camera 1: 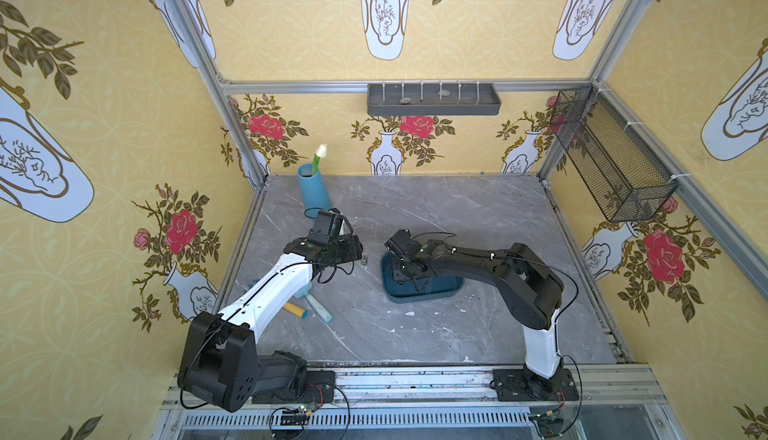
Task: Take out the socket from the storage box
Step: Pick up the socket head from the storage box.
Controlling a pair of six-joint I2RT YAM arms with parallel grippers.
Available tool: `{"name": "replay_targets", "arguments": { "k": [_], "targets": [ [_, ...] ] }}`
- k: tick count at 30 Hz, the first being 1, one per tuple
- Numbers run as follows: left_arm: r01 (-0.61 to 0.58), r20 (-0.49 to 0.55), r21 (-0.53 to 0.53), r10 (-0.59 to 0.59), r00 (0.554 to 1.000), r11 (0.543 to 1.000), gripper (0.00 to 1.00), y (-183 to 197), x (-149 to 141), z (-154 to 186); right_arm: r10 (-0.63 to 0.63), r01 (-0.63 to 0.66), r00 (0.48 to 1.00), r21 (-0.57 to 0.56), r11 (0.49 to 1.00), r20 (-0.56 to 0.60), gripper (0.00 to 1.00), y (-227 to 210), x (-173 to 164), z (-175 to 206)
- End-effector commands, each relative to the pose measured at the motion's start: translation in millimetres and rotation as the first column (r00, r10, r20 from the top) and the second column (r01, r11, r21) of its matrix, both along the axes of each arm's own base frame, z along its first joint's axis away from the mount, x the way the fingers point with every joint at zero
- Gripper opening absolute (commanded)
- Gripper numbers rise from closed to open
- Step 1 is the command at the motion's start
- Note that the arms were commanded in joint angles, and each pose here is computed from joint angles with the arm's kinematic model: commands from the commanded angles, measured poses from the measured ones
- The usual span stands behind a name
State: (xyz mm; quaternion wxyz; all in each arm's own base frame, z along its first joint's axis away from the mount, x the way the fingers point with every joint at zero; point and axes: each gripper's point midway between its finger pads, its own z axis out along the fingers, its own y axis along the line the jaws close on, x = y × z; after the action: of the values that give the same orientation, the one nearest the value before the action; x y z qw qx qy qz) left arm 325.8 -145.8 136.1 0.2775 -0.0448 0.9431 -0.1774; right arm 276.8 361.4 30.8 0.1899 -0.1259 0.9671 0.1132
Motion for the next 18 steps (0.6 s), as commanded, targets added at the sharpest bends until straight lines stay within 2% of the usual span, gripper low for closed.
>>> {"name": "replay_targets", "arguments": {
  "k": [1,8,12,18],
  "targets": [
    [-0.005,0.004,-0.005,0.005,1.0,1.0,0.62,0.8,0.0,0.3,-0.031,0.031,0.999,-0.005,1.0,0.037,0.32,-6.1,4.8,12.1],
    [-0.008,0.01,-0.006,0.008,1.0,1.0,0.62,1.1,0.3,2.5,-0.043,0.045,0.996,-0.027,0.999,0.082,0.32,-20.9,4.9,39.0],
    [-0.009,0.012,-0.008,0.01,1.0,1.0,0.62,0.6,1.5,3.9,-0.048,0.052,0.991,-0.03,0.998,0.127,0.32,-30.0,7.1,69.0],
    [-0.014,0.017,-0.023,0.014,1.0,1.0,0.63,-1.1,2.9,7.5,-0.099,0.108,0.978,-0.041,0.993,0.183,0.33,-71.0,16.1,109.7]
  ]
}}
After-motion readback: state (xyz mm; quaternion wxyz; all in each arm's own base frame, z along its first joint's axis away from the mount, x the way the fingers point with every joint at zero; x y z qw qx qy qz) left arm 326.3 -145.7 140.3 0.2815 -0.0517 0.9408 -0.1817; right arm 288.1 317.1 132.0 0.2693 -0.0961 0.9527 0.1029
